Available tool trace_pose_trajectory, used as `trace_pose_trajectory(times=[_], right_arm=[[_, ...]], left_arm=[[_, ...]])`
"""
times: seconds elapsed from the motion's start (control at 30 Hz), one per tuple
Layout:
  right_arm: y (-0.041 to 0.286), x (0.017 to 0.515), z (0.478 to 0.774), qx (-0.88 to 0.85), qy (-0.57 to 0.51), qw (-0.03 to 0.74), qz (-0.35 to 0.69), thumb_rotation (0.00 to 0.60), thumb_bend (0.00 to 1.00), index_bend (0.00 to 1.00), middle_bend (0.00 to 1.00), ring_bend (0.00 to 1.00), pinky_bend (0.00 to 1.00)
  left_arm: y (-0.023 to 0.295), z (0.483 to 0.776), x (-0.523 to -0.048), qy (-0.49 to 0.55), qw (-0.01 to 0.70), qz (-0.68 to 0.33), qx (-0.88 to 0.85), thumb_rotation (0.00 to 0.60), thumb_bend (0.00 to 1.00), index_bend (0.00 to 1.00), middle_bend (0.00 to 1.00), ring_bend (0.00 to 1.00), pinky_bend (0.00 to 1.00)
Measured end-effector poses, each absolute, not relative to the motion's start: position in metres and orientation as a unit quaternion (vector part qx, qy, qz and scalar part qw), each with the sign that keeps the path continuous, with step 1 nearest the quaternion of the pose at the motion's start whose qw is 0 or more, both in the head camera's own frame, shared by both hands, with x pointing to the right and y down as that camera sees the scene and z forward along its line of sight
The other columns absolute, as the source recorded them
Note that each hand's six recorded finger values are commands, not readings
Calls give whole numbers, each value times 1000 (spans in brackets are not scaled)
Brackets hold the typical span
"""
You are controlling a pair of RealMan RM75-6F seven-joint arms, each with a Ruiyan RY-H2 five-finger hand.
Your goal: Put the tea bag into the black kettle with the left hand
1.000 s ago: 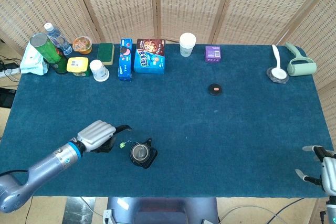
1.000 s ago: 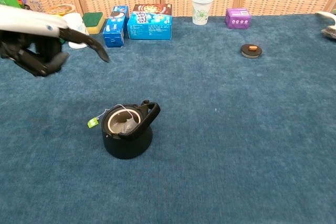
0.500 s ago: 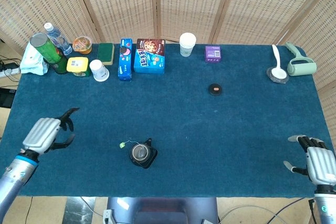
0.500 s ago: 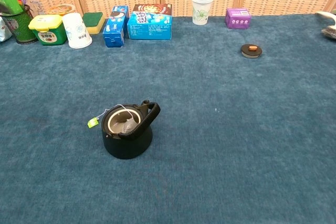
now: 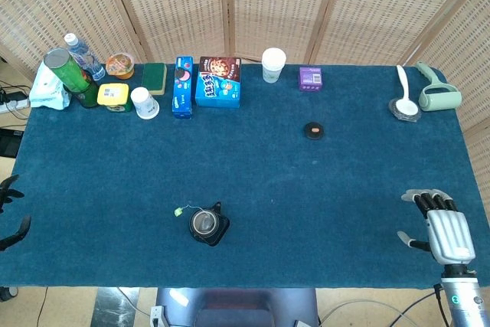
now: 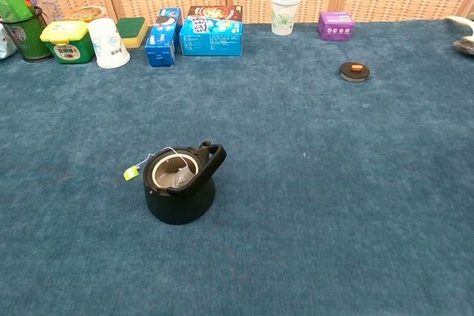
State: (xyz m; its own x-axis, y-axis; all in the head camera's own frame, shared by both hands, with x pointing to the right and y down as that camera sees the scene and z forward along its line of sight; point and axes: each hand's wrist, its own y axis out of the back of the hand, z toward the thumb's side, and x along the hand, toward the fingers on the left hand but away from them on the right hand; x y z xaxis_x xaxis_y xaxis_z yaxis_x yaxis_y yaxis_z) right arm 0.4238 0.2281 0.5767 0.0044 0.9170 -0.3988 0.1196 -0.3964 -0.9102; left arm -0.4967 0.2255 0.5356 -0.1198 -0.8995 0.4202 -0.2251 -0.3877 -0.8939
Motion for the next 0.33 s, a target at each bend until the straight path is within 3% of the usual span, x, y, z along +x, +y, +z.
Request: trace_pose_trajectory(times=[0.33], right_arm=[[225, 420, 571, -617, -421, 362, 558, 600, 168, 303, 279, 231, 165]], left_arm=[[230, 535, -490, 478, 281, -569, -607, 600, 439, 96, 329, 328, 384]])
